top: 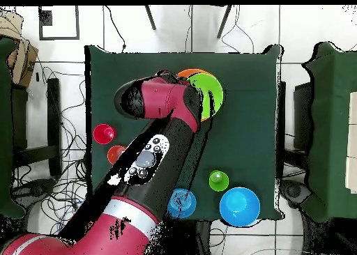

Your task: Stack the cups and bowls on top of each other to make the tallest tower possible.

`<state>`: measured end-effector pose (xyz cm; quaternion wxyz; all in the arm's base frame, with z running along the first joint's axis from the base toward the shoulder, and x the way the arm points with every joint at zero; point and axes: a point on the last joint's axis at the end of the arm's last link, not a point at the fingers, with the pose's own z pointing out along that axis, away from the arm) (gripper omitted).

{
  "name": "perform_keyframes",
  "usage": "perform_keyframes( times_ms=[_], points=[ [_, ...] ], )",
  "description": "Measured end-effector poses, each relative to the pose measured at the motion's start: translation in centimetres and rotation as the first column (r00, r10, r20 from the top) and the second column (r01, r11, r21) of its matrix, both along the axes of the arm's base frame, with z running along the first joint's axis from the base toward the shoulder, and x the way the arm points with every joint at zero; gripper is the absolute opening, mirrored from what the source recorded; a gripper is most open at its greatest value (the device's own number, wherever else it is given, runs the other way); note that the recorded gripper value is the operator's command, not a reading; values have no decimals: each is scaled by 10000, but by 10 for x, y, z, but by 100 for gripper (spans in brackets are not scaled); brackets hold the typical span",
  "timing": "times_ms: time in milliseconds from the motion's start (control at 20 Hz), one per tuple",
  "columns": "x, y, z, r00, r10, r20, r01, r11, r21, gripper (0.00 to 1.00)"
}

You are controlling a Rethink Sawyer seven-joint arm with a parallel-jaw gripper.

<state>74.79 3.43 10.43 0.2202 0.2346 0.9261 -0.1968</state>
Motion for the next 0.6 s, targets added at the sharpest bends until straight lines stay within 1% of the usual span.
perform_keyframes(
  times_ms=[550,600],
  points=[
    [-8,-25,13,9982,-443,-404,420,9976,-546,0],
    [-8,-29,16,9976,-504,-466,472,9965,-687,0]
  ],
)
